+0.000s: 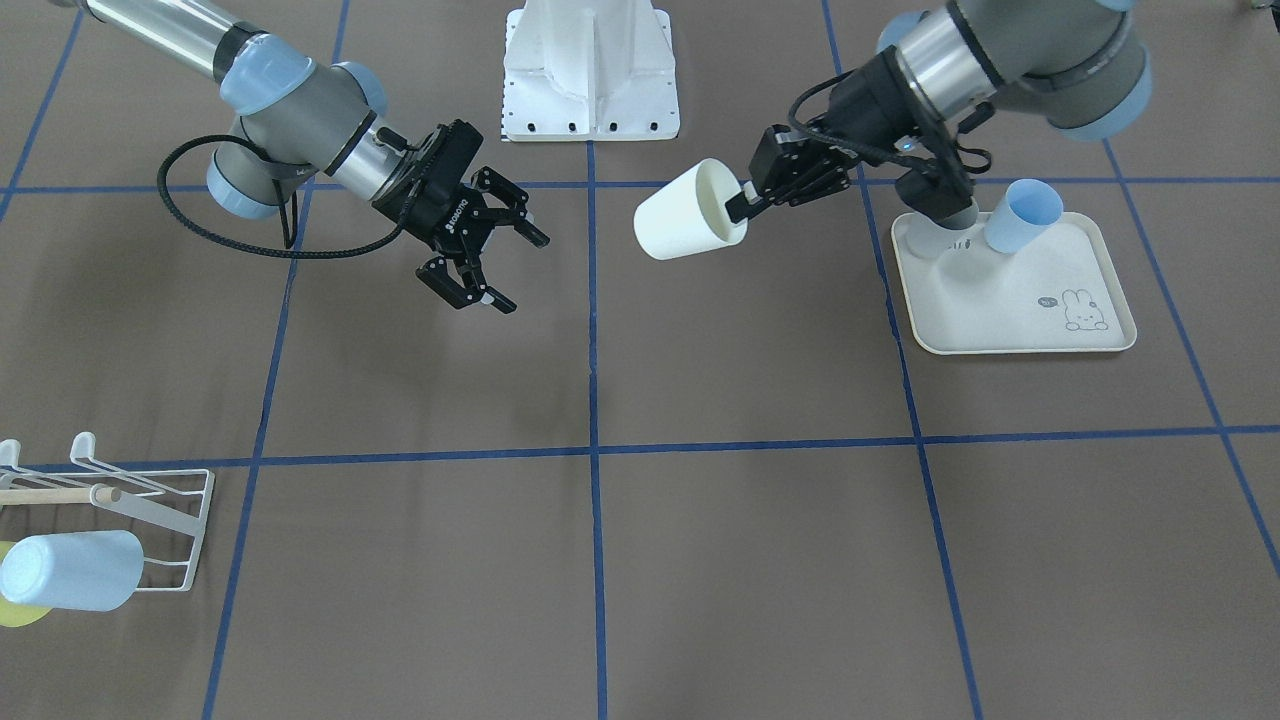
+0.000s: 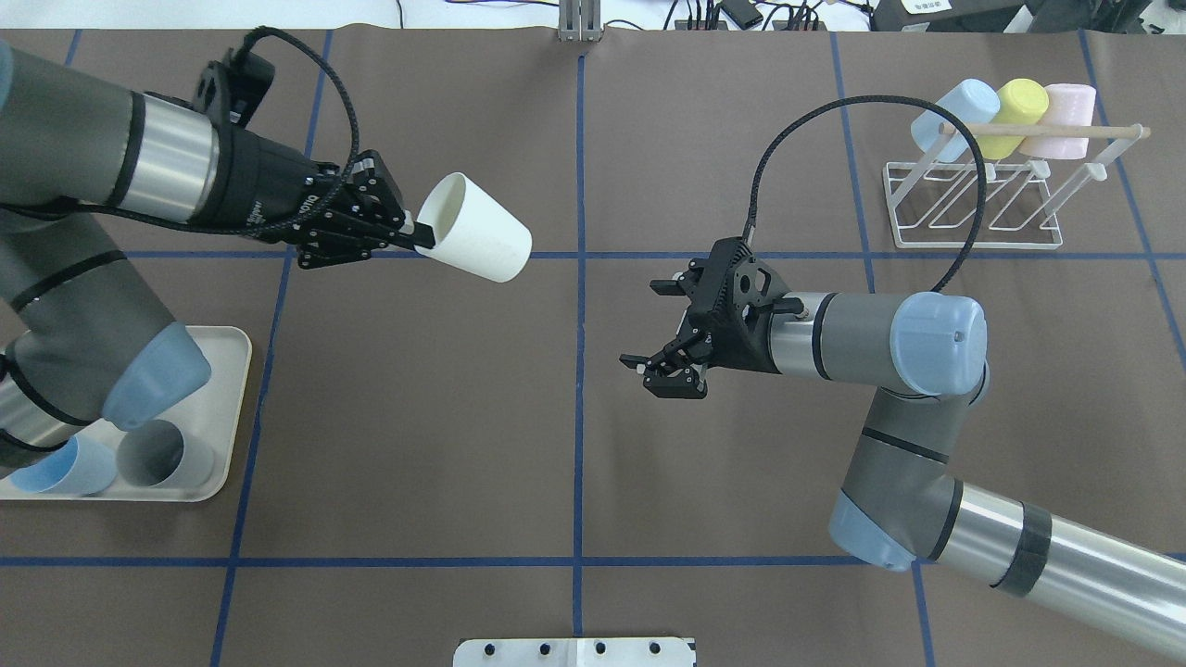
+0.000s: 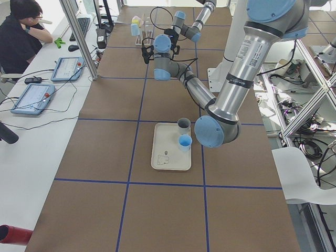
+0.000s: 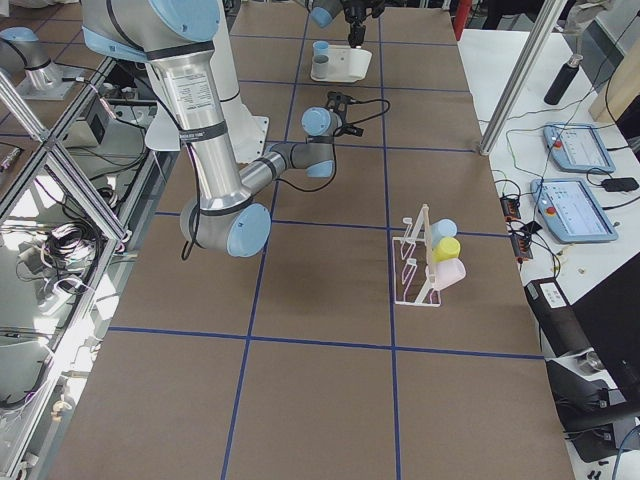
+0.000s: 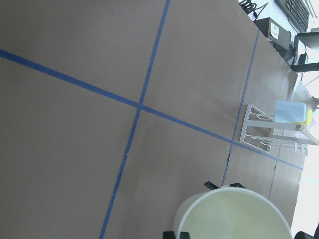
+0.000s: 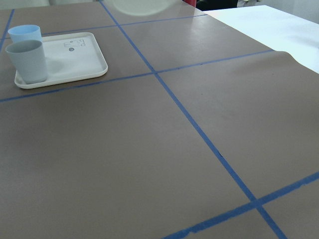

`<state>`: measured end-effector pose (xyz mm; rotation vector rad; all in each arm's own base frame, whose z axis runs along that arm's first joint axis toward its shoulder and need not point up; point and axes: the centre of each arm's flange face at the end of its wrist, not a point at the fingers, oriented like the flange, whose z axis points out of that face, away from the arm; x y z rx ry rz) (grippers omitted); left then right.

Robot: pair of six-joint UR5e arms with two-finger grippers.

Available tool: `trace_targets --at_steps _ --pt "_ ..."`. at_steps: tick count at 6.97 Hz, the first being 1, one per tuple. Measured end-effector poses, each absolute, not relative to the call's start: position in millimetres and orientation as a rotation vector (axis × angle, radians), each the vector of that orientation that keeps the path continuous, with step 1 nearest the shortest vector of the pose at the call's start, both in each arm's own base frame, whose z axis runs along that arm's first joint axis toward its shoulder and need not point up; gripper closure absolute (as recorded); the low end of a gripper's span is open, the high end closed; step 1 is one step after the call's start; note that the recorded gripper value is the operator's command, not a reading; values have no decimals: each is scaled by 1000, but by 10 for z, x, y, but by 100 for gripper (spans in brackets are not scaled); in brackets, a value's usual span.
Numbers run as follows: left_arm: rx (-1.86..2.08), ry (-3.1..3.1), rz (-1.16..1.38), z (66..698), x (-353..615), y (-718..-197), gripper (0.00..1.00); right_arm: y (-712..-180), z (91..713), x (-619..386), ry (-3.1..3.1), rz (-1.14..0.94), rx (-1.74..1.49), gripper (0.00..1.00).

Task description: Transfer IKEA cup to right arm and place on rack

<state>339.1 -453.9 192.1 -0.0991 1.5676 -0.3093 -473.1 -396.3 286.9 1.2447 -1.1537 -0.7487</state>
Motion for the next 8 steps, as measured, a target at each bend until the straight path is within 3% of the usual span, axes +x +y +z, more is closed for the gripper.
trace_targets --at_steps 3,8 --pt "-112 1597 -333 1812 4062 -4398 100 -3884 2759 -4762 -1204 -733 1297 1" --pt "-145 1586 -307 1854 4380 -4217 100 -3836 2708 -4774 -1220 -727 1316 1"
